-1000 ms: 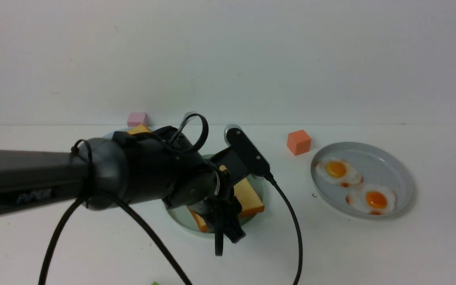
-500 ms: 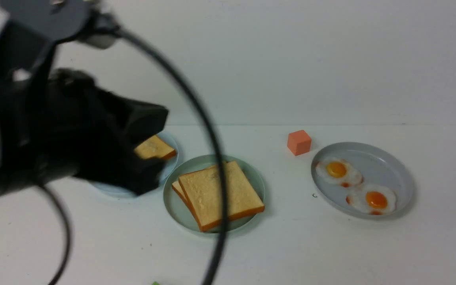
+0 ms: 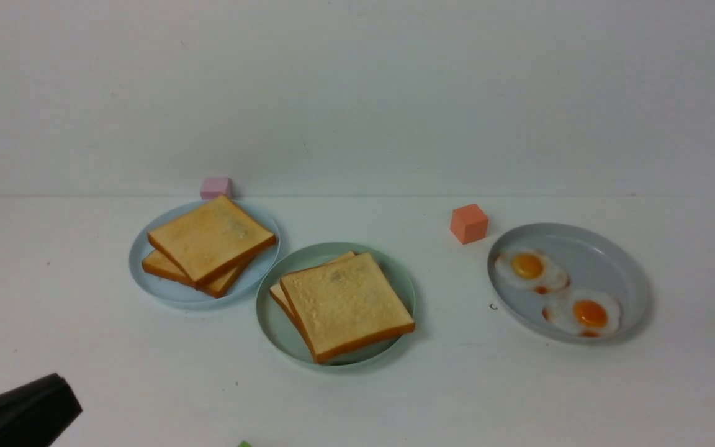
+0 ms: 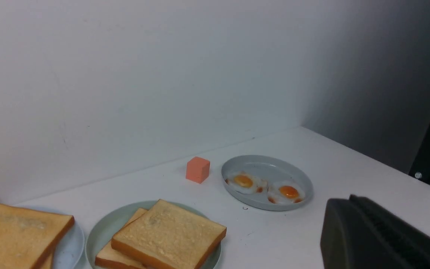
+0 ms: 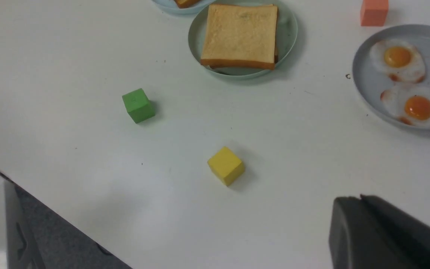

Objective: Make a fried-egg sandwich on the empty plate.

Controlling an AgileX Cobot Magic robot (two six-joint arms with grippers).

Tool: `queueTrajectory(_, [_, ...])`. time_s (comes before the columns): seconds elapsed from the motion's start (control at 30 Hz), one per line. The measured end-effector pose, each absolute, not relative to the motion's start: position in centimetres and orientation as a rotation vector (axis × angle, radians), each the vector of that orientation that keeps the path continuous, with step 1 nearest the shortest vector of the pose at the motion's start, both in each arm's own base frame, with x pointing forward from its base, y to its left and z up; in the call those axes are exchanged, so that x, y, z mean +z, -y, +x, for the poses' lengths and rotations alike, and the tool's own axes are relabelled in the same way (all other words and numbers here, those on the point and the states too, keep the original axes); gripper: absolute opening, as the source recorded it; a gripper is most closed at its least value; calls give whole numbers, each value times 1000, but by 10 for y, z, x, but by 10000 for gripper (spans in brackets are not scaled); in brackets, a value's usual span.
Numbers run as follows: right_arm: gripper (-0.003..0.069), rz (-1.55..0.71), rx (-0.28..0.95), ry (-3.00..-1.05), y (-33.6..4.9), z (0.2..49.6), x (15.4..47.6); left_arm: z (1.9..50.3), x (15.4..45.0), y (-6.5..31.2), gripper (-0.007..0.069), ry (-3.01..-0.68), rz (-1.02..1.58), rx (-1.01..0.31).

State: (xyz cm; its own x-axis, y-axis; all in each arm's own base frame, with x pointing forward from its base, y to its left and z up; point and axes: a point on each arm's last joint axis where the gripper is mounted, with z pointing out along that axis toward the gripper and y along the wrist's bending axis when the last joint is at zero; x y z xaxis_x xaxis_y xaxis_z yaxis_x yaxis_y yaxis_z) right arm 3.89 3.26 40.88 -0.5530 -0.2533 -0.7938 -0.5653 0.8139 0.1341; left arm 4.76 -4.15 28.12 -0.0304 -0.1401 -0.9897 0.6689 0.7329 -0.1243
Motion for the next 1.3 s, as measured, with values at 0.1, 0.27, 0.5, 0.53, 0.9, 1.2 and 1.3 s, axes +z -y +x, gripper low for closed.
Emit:
queueTrajectory(0.1, [51,-599,481,-2168,-33,39,409,45,276,39,-13,-1457,458,-686])
queueTrajectory(0.27, [52,-600,482,-2168,-33,39,409,45,275,39,-13,-1460,458,-686])
queueTrajectory(0.5, [62,-600,480,-2169,-33,39,409,45,275,39,-13,-1460,458,-686])
queueTrajectory(0.53, [64,-598,481,-2169,-33,39,409,45,275,39,-13,-1460,458,-686])
queueTrajectory(0.9, [61,-313,351,-2089,-12,27,405,45,275,39,-13,-1460,458,-685])
queueTrajectory(1.2, [-11,-39,71,-1837,-5,44,264,45,275,39,-13,-1460,459,-685])
queueTrajectory(1.3, [-11,17,53,-1830,-3,49,217,45,275,39,-13,-1460,459,-685])
